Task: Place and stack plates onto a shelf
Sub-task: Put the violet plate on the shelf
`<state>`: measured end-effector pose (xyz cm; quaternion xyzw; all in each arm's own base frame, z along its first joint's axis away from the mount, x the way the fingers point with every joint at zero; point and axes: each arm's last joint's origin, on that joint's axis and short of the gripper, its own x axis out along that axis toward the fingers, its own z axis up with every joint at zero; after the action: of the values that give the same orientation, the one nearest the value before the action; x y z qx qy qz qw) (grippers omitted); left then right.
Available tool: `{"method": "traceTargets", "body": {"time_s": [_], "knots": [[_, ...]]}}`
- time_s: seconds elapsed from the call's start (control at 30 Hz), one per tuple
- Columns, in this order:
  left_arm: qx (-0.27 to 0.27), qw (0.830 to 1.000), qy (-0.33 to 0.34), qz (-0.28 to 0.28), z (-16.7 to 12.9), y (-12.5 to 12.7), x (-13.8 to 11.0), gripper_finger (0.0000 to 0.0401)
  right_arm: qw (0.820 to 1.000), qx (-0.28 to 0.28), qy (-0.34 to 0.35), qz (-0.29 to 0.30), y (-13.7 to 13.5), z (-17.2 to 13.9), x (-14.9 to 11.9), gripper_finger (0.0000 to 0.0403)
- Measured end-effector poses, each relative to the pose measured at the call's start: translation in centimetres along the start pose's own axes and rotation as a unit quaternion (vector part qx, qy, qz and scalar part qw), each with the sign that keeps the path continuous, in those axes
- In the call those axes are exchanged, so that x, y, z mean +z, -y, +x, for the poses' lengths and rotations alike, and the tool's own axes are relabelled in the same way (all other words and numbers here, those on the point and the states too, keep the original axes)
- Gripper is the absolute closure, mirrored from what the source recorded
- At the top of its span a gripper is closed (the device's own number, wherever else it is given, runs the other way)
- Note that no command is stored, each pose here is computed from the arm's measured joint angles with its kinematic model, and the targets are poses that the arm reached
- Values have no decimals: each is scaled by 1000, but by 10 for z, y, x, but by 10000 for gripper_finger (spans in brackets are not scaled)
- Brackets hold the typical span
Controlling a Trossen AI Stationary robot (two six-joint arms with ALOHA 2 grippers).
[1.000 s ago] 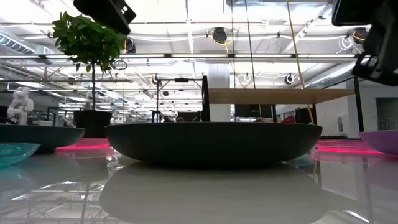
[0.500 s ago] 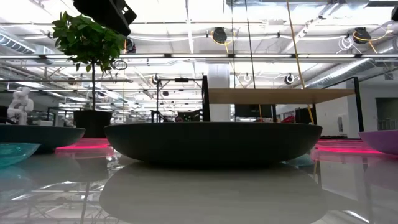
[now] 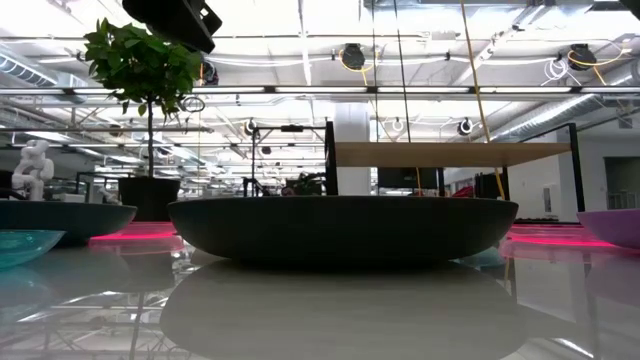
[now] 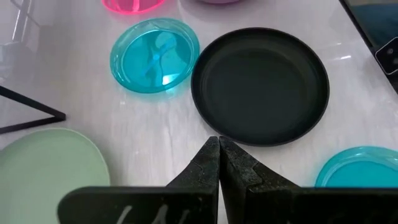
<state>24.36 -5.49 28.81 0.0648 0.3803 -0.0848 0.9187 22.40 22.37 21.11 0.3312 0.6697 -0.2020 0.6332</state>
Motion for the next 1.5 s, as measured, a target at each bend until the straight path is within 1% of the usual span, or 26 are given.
{"method": "traceTargets", "body": {"time_s": [0.07,0.27,0.33,0.47,0.6,0.77,0.87,0.93,1.0,1.07,1.2,1.3,1.5], "knots": [[0,1000,0,0,0,0,0,398,1000,-5,-17,14,-1,4,-1,403],[0,1000,0,3,0,0,0,398,998,-18,-59,21,-3,13,-2,403],[0,1000,0,3,0,0,0,398,998,-18,-50,24,-3,13,-1,403],[0,1000,0,1,0,0,0,398,1000,-13,0,27,-4,13,4,394],[0,1000,0,0,0,0,0,398,1000,-9,11,21,-5,13,5,354],[0,1000,4,0,0,0,1,398,999,-10,13,39,-4,13,7,277],[1,1000,18,-1,0,0,4,398,998,-11,37,44,-4,13,9,236],[1,1000,30,-1,0,0,6,398,998,-10,49,38,-4,13,10,217],[1,999,40,0,0,0,8,398,998,-14,50,33,-3,13,10,207],[2,999,45,0,0,0,9,398,998,-20,47,26,-4,15,10,204],[2,999,52,0,-1,0,10,398,999,-42,15,-5,-5,28,10,209],[2,999,52,0,-1,0,10,398,998,-57,-7,-24,-5,37,11,220],[2,999,52,2,-1,0,10,398,997,-68,-7,-35,-5,42,12,251]]}}
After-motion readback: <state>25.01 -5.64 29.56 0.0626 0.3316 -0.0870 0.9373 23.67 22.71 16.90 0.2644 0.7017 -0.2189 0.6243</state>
